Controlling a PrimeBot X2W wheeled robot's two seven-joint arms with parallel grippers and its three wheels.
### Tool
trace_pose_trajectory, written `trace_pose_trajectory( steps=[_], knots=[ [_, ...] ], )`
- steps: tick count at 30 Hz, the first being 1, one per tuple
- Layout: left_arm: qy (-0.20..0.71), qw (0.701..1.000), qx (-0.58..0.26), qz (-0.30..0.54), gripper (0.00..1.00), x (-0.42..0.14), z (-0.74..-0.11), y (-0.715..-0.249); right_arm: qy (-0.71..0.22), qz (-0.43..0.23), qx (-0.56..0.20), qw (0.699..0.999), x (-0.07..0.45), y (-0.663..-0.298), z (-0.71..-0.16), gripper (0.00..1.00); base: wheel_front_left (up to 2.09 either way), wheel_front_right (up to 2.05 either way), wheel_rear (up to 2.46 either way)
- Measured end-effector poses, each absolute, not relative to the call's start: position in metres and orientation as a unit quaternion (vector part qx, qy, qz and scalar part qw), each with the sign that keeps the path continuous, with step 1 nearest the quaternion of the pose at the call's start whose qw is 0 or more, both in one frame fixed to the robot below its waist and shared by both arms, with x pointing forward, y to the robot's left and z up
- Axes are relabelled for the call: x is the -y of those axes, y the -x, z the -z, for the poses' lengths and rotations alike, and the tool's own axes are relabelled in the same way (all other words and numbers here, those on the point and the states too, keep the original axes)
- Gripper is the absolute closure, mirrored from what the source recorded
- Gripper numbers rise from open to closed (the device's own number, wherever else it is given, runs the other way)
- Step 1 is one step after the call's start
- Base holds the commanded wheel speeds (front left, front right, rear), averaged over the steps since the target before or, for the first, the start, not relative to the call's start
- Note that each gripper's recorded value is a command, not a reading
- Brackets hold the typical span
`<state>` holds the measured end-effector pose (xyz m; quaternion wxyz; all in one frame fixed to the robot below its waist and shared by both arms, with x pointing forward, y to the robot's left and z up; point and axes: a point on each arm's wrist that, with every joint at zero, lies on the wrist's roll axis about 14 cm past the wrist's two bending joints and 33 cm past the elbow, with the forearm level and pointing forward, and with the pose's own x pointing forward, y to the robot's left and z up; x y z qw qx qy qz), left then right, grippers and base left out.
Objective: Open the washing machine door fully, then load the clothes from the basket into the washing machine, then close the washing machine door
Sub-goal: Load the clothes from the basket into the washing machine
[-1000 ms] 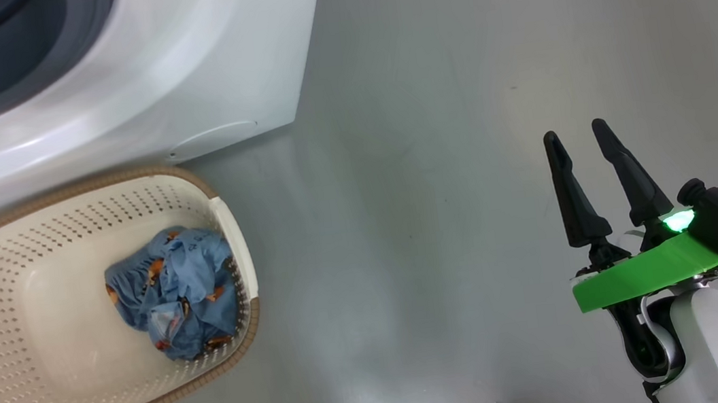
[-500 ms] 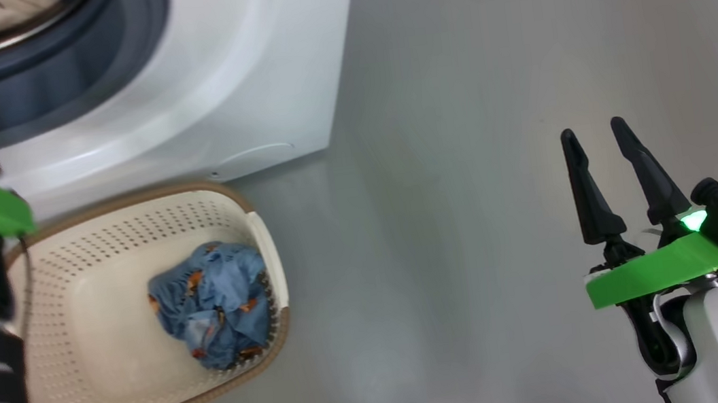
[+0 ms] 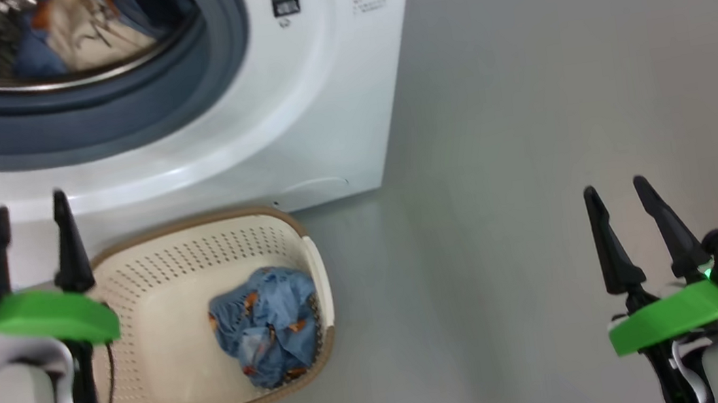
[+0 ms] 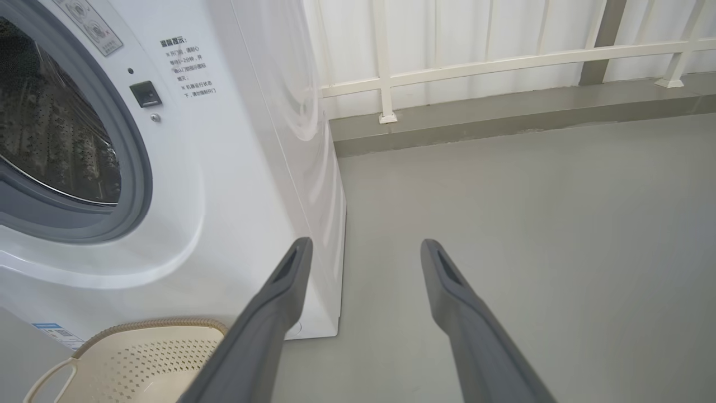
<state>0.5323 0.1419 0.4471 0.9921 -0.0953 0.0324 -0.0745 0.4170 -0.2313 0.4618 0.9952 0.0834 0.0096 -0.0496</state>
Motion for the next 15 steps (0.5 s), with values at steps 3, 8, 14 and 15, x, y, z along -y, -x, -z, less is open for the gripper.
trace_pose_trajectory(
  steps=[3, 8, 14, 15],
  knots=[
    [0.092, 0.993, -0.031, 0.067, 0.00, -0.149, -0.450, -0.516, -0.082, 0.045, -0.008, 0.996, 0.230, -0.412, -0.465, 0.00, 0.00, 0.00, 0.00],
    [0.088, 0.994, -0.032, 0.057, 0.00, -0.157, -0.453, -0.489, -0.080, 0.039, -0.003, 0.996, 0.229, -0.402, -0.471, 0.00, 0.00, 0.00, 0.00],
    [0.082, 0.995, -0.033, 0.042, 0.00, -0.168, -0.457, -0.451, -0.076, 0.035, 0.001, 0.996, 0.229, -0.388, -0.476, 0.00, 0.00, 0.00, 0.00],
    [0.083, 0.995, -0.034, 0.040, 0.00, -0.170, -0.456, -0.446, -0.076, 0.034, 0.002, 0.997, 0.229, -0.386, -0.477, 0.00, 0.00, 0.00, 0.00]
  ],
)
